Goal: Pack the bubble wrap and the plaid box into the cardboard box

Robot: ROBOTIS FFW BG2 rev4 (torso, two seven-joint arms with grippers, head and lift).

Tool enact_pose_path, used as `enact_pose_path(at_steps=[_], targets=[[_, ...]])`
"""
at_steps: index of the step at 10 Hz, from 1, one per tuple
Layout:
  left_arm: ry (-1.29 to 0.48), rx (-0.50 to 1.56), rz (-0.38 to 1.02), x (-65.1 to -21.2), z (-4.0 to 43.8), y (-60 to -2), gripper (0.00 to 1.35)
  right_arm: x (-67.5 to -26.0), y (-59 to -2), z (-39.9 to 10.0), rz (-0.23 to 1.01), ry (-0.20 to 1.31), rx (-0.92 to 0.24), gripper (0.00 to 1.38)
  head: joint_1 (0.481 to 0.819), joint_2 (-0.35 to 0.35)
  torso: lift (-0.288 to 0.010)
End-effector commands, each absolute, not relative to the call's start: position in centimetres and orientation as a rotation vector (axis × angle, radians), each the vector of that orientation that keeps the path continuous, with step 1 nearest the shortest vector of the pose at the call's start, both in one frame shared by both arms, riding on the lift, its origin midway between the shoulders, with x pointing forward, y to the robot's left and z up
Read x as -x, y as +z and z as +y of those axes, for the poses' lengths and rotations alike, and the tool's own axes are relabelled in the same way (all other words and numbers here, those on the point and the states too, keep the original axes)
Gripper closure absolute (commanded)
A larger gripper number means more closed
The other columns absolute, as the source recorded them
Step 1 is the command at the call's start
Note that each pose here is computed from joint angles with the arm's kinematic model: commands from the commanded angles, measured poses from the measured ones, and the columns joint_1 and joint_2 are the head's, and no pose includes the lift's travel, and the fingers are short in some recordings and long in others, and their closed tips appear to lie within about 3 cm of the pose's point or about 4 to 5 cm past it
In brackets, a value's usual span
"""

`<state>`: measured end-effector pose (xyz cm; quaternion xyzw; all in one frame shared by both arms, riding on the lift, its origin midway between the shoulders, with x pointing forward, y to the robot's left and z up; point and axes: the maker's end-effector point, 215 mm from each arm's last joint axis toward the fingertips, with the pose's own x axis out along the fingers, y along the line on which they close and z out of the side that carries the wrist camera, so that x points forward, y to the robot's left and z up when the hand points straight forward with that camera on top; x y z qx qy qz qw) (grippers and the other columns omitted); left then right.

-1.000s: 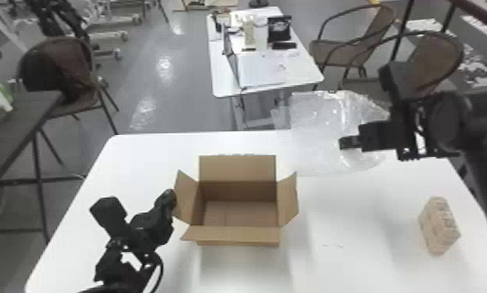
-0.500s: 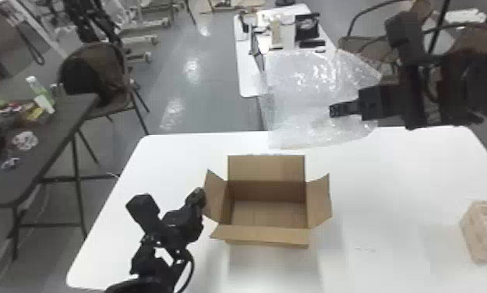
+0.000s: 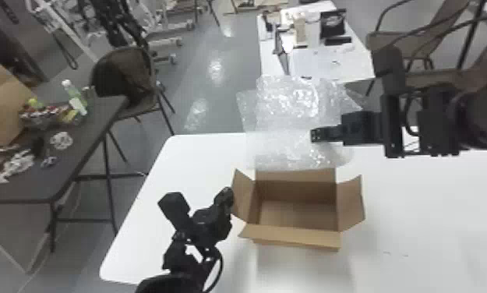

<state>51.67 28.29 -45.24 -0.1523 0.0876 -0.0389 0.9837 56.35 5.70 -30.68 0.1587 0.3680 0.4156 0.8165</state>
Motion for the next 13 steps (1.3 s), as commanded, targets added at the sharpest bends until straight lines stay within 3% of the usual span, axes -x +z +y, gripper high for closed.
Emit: enact_pose_path(at_steps=[1,4,9,11,13], targets=[[-0.082,0.313,0.178,-51.7,27.8,-45.3,1.20,-55.6,-32.0,6.2,0.826,0.869,-0.361,1.05,0.695,0.332,0.000],[-0.089,0.315,0.183,-51.8,27.3,-45.4,1.20,-54.8,-37.0,5.1,0.955,0.773,-0.371,1.05,0.695,0.327,0.000],[-0.085,0.301,0.184,-52.2,26.7,-45.2,1.20,-46.0,-41.6,9.6,1.235,0.900,-0.712,1.05,0.695,0.350,0.000],[-0.074,0.301,0.181,-52.0,27.2,-45.2,1.20,-46.8,-42.3,8.6,1.228,0.867,-0.650,1.05,0.695,0.350,0.000],[-0.071,0.301,0.182,-51.9,27.3,-45.4,1.20,-48.2,-43.5,6.1,1.233,0.806,-0.514,1.05,0.695,0.350,0.000]])
